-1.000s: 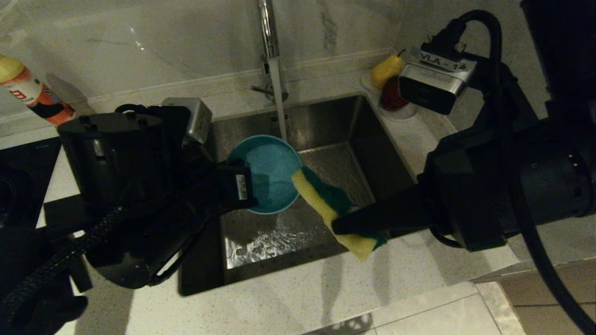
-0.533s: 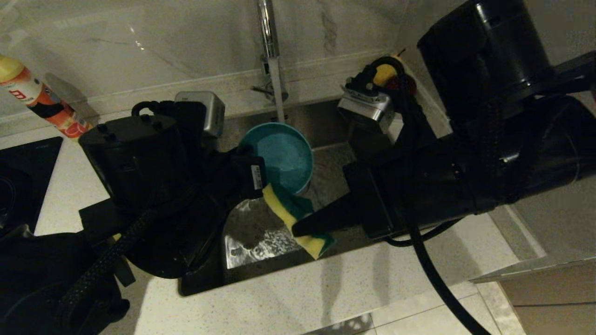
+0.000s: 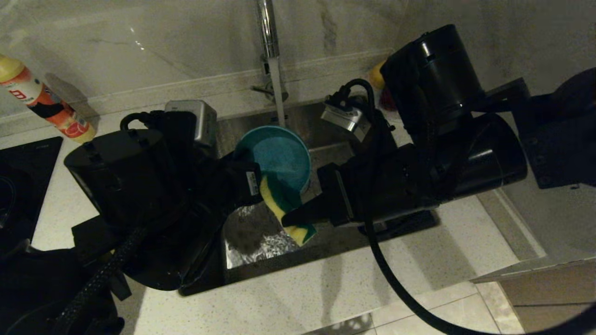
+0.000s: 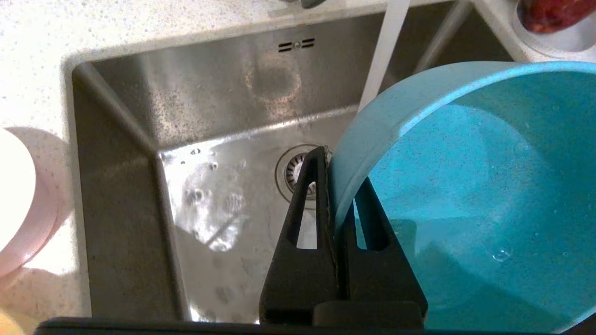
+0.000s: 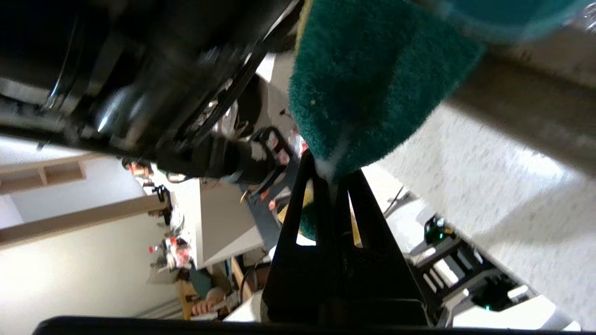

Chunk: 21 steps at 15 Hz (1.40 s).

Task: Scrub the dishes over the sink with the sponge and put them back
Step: Wipe the bowl

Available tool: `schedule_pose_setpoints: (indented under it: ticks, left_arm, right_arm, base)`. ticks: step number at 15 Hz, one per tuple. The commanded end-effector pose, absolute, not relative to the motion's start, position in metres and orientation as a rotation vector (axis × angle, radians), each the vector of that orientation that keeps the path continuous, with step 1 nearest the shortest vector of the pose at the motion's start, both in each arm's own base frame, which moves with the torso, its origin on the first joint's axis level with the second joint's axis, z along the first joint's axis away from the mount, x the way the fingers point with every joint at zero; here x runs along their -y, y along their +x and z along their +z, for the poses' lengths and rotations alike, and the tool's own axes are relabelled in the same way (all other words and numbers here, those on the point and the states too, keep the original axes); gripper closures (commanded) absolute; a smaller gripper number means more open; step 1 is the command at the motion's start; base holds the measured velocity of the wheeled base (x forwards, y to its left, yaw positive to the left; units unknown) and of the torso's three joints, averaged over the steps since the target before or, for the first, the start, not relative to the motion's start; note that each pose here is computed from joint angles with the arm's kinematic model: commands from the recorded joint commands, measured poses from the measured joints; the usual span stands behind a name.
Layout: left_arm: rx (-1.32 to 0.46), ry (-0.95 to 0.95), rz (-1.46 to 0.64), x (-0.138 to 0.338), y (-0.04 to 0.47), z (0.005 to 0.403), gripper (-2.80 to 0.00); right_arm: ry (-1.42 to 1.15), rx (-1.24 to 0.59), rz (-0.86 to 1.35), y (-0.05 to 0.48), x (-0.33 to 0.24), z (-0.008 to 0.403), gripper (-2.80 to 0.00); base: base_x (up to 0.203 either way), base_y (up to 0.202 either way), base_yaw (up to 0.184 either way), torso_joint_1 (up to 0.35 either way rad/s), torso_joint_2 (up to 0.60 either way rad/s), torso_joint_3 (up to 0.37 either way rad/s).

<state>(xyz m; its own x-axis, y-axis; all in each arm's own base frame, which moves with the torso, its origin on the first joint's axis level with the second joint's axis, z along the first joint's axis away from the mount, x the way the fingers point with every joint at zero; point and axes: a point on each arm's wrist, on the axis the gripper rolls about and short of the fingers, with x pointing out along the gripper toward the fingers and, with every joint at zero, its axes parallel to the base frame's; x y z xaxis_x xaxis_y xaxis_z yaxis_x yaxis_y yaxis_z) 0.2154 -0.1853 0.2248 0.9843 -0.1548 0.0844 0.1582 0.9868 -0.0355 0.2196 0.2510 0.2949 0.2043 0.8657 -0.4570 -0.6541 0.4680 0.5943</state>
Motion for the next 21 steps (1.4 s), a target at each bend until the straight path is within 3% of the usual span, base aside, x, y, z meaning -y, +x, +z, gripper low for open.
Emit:
schedule_pose_setpoints:
  ticks: [1, 16, 21]
  left_arm:
    - [0.085, -0.046, -0.156, 0.184, 0.214, 0.225, 0.0]
    - [0.079, -0.046, -0.2, 0.182, 0.197, 0.218, 0.0]
    - [0.108, -0.067, -0.199, 0.18, 0.195, 0.228, 0.0]
  right_arm:
    - [0.305, -0.847, 1.066, 0.23, -0.254, 0.288, 0.0]
    - [0.347, -0.703, 1.062, 0.24, -0.248, 0.322, 0.0]
    - [0.331, -0.758, 1.044, 0.231, -0.243, 0.31, 0.0]
  base:
    - [0.0, 0.0, 0.0, 0.0, 0.0, 0.0]
    - [0.0, 0.0, 0.0, 0.0, 0.0, 0.0]
    - [0.0, 0.0, 0.0, 0.0, 0.0, 0.0]
